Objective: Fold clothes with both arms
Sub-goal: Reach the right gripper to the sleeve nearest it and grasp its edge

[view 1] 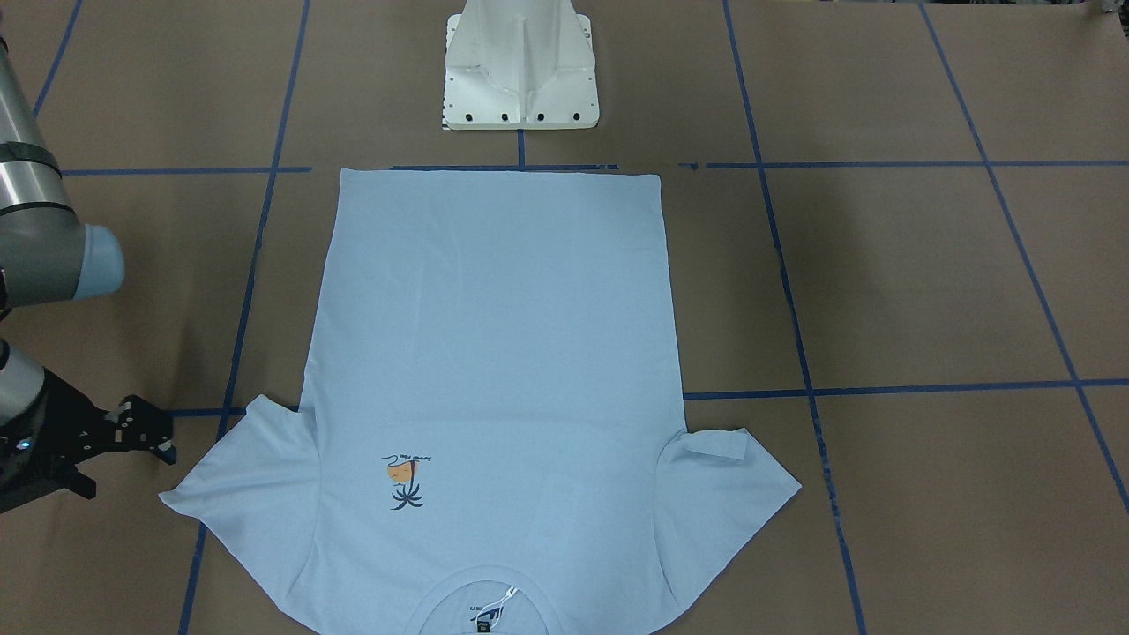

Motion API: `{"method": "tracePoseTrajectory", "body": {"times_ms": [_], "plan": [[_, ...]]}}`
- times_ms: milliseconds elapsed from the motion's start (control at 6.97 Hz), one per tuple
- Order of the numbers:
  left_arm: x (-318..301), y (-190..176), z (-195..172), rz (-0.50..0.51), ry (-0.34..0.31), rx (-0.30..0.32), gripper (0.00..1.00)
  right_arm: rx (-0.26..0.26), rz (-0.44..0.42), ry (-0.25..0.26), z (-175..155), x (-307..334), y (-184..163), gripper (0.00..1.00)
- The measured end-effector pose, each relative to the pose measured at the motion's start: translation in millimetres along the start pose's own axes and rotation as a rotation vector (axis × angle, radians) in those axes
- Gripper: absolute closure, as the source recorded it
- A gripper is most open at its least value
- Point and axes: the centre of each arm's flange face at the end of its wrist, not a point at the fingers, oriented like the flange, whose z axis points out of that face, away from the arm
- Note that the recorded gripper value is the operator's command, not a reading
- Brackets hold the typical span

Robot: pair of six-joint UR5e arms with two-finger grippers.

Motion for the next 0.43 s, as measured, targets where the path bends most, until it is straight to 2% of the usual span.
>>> {"method": "tracePoseTrajectory", "body": {"times_ms": [287, 430], "plan": [[1, -1, -1, -0.003, 0.001, 0.003, 0.00, 0.022, 0.021, 0.000, 28, 2, 4, 0.05], [1, -1, -1, -0.004, 0.001, 0.003, 0.00, 0.026, 0.029, -0.004, 38, 5, 8, 0.14]]}}
